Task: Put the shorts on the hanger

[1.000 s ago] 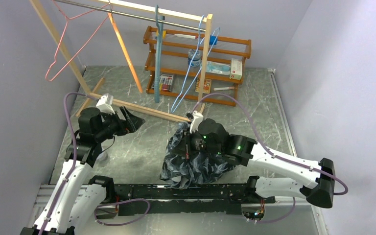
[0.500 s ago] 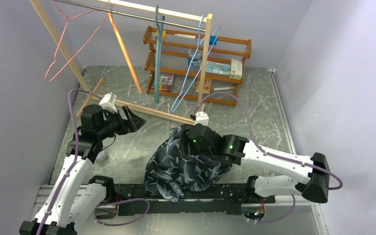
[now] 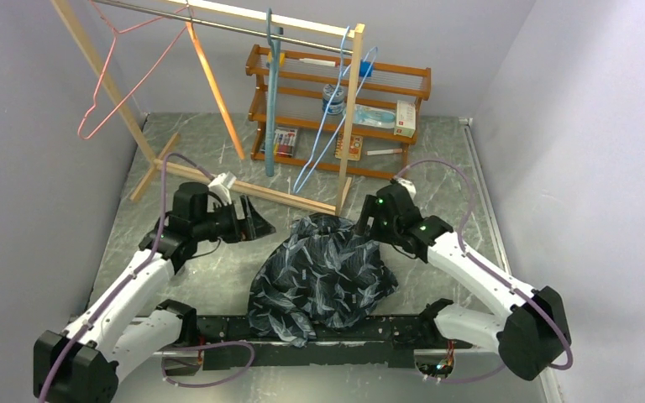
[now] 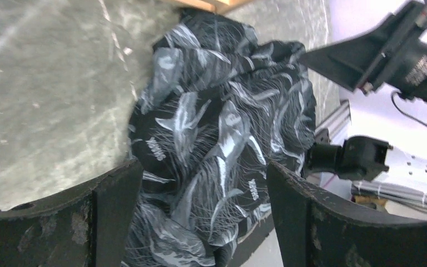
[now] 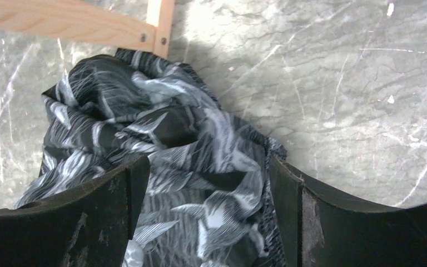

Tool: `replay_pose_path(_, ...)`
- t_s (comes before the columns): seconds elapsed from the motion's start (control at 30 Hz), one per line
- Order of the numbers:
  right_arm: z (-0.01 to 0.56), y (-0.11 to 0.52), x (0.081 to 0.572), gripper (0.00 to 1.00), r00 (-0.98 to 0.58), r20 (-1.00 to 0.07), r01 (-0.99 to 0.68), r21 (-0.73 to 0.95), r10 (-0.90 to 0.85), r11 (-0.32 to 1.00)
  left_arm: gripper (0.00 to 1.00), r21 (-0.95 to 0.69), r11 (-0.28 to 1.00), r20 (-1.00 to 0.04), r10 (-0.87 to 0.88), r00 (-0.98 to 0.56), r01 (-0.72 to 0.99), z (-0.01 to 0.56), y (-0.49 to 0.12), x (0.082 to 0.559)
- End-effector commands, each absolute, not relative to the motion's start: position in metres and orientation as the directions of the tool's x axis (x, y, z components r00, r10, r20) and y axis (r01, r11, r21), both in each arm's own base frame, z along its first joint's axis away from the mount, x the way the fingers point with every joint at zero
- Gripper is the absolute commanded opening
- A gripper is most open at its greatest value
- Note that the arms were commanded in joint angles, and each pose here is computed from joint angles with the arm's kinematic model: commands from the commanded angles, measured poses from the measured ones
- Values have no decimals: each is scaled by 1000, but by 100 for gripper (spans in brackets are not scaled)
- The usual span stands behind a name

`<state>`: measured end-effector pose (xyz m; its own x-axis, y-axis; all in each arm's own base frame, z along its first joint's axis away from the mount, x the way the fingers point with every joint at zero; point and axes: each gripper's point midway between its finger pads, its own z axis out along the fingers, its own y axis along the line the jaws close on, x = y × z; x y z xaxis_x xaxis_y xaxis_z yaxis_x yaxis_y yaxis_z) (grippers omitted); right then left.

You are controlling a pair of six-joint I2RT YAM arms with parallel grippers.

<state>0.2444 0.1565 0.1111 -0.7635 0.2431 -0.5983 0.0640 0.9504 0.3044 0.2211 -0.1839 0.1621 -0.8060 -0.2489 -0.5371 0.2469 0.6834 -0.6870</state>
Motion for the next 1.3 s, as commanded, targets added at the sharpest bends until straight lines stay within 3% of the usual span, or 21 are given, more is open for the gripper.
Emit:
replay_pose_path(0.0,101,162,254,83,-787,-536,45,445,306,894,87,-733,615,-521,-236,-820,289,165,-211,215)
replay_pose_path(0.17,85,178,247,74,-841,-461,-12,538,283,843,87,-743,599,-503,-205,-840,298,155,-226,206)
replay_pose_path(0.4,146,203,242,26,-805,-531,-192,654,263,732,88,-743,600,-477,-164,-864,296,142,-242,204)
replay_pose_path(0.53,210,223,228,0,-762,-589,-360,732,270,578,86,-770,571,-442,-155,-884,285,137,-254,198)
replay_pose_path(0.6,242,233,218,0,-736,-620,-453,749,272,484,80,-778,556,-439,-148,-886,292,139,-258,196)
replay_pose_path(0.7,281,246,198,0,-693,-667,-569,740,275,359,63,-760,574,-473,-163,-866,307,149,-256,201)
replay_pose_path(0.77,290,257,185,0,-679,-696,-624,714,232,317,47,-734,595,-524,-190,-830,327,162,-249,207)
replay_pose_path(0.83,283,272,172,0,-688,-706,-645,700,167,307,38,-703,637,-565,-228,-793,317,173,-237,212)
replay_pose_path(0.9,263,291,154,2,-712,-698,-649,697,79,305,39,-667,691,-604,-283,-745,278,183,-221,220)
replay_pose_path(1.03,211,318,104,13,-746,-652,-659,695,-137,286,60,-616,766,-636,-346,-690,184,192,-193,224)
replay_pose_path(1.17,154,307,90,17,-783,-571,-615,652,-246,443,67,-606,778,-633,-343,-694,168,186,-189,222)
replay_pose_path(1.27,133,293,83,28,-809,-516,-581,635,-281,509,71,-619,757,-618,-303,-726,211,179,-200,219)
